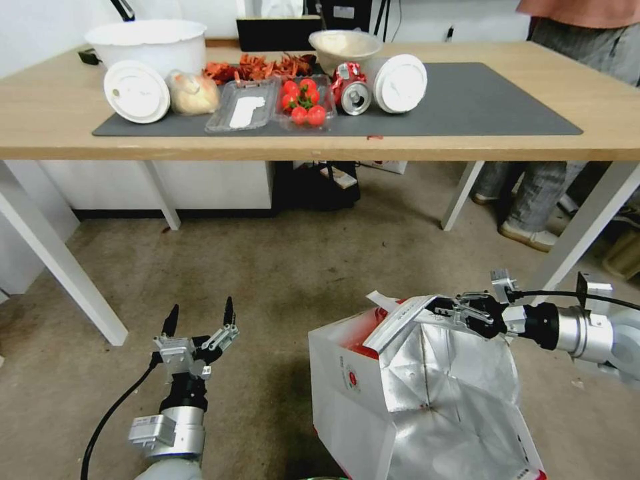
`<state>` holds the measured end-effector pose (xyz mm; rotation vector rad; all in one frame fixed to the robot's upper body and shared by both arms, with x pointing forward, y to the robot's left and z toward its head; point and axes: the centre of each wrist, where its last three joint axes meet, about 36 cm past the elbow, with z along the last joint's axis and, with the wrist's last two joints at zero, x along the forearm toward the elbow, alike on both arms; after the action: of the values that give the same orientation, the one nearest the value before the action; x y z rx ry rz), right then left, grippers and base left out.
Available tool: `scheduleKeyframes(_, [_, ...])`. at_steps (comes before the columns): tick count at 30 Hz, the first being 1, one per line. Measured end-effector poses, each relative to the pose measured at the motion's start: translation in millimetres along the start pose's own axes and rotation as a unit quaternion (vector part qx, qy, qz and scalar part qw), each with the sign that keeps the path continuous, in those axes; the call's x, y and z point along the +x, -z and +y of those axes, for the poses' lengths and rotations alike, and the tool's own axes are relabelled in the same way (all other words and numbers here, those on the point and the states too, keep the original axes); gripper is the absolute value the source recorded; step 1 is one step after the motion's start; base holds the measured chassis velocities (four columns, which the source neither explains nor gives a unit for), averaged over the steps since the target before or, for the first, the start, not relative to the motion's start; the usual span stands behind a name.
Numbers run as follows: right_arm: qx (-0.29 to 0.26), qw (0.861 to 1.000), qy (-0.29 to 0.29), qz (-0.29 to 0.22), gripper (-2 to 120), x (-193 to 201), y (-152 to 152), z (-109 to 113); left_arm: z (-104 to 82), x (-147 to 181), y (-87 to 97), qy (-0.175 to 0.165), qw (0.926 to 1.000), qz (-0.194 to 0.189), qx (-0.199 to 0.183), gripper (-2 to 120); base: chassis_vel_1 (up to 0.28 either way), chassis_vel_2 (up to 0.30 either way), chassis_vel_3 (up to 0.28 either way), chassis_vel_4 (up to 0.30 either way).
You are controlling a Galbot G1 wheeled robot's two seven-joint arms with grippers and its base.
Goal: Pick up the food delivery bag from the floor and place it on the table.
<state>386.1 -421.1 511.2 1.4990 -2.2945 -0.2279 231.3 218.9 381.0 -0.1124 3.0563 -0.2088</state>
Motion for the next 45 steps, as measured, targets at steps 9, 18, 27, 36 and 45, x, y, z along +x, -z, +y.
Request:
scheduleKeyframes(9, [0.0, 1.0, 0.002, 0.0, 0, -1.2, -1.3, 0.7, -0.4, -0.1, -2.0, 0.001, 1.0, 0.003, -0.001, 100, 0.0, 0.0, 0.0, 0.0])
scheduleKeyframes(18, [0.002, 1.0, 0.004, 0.002, 0, -1.7, -0.3, 0.4, 0.5, -0.6, -6.2, 0.002, 1.0, 0.008, -0.003, 100, 0.0, 0.0, 0.0, 0.0])
scheduleKeyframes(27, [0.001, 1.0, 0.007, 0.004, 0, -2.0, -0.1, 0.6, -0.8, -0.6, -7.0, 0.003, 1.0, 0.009, -0.003, 100, 0.0, 0.0, 0.0, 0.0])
scheduleKeyframes(36, [0.001, 1.0, 0.01, 0.004, 0, -2.3, -1.6, 1.6, -2.0, 0.3, -6.8, 0.005, 1.0, 0.008, -0.003, 100, 0.0, 0.0, 0.0, 0.0])
scheduleKeyframes(45, [0.0, 1.0, 0.019, 0.003, 0, -1.7, -2.2, 2.4, -2.8, 1.0, -6.9, 0.008, 0.9999, 0.006, -0.005, 100, 0.0, 0.0, 0.0, 0.0])
